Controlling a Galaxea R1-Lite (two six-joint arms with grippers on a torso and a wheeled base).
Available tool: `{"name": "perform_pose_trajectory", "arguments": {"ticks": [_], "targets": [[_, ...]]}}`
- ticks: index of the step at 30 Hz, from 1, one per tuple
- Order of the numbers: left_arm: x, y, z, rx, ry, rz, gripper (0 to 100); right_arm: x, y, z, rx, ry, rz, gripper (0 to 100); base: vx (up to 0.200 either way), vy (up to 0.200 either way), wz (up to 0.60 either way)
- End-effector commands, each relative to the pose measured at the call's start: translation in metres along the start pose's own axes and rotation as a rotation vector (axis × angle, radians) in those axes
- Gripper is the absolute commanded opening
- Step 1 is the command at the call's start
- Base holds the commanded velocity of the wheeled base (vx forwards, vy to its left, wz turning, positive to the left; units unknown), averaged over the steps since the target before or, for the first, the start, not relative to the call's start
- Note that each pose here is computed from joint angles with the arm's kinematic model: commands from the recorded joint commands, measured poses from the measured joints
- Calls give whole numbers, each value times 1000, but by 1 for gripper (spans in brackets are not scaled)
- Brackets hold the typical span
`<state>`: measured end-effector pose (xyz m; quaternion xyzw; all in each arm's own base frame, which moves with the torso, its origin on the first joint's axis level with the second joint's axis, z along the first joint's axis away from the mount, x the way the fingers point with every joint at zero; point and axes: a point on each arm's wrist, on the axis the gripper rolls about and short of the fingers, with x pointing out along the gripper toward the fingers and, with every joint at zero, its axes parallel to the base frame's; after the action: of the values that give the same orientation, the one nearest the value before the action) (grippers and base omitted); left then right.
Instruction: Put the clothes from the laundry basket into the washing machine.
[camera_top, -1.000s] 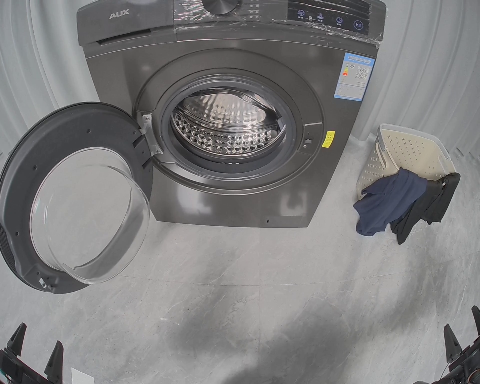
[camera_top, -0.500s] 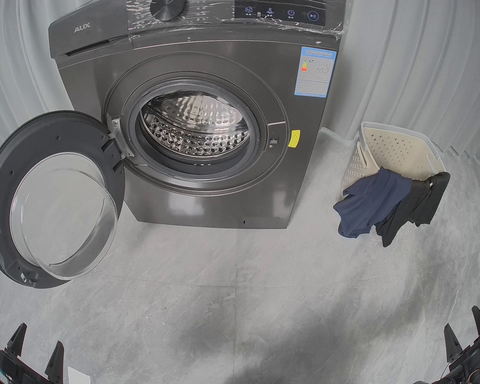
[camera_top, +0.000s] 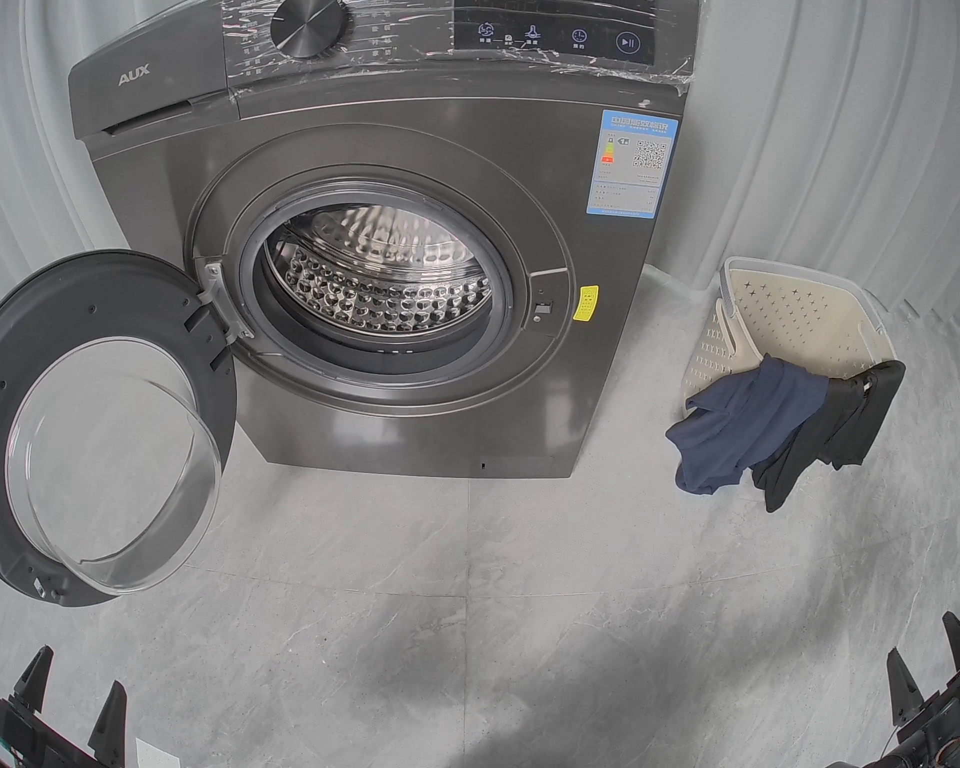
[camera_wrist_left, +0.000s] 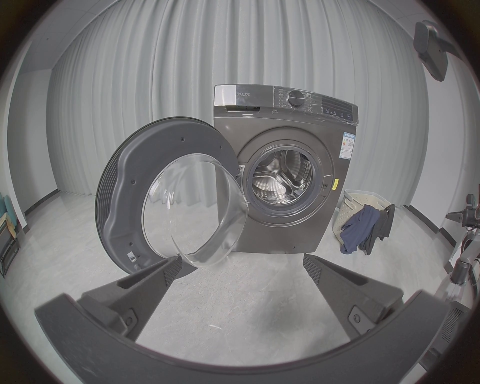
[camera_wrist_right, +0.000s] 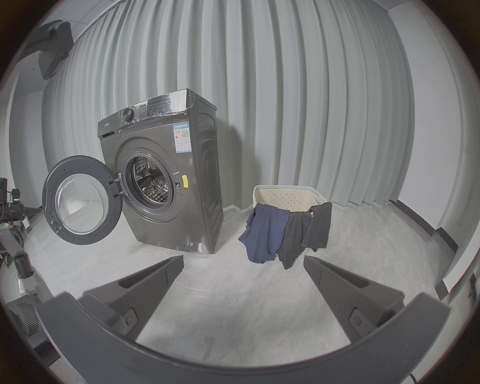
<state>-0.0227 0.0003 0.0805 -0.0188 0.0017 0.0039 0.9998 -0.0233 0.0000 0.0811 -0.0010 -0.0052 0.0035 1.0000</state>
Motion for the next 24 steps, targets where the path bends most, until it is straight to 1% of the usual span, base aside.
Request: {"name": "perform_pose_trajectory", "arguments": {"ticks": [1, 2, 3, 5, 17, 24], "targets": [[0, 0, -4, -1, 1, 0, 100, 1, 0, -5, 7, 15, -6, 100, 0, 0, -600], [0, 0, -4, 1, 1, 0, 100, 1, 0, -5, 7, 15, -7, 100, 0, 0, -600], [0, 0, -4, 1, 1, 0, 100, 1, 0, -5, 10, 15, -9, 100, 0, -200, 0], [0, 0, -4, 1, -1, 2, 100, 1, 0, -5, -3, 13, -1, 100, 0, -200, 0], [0, 0, -4, -1, 3, 0, 100, 1, 0, -5, -3, 13, -1, 100, 0, -200, 0], [0, 0, -4, 1, 1, 0, 100, 1, 0, -5, -3, 13, 1, 100, 0, 0, 0]]}}
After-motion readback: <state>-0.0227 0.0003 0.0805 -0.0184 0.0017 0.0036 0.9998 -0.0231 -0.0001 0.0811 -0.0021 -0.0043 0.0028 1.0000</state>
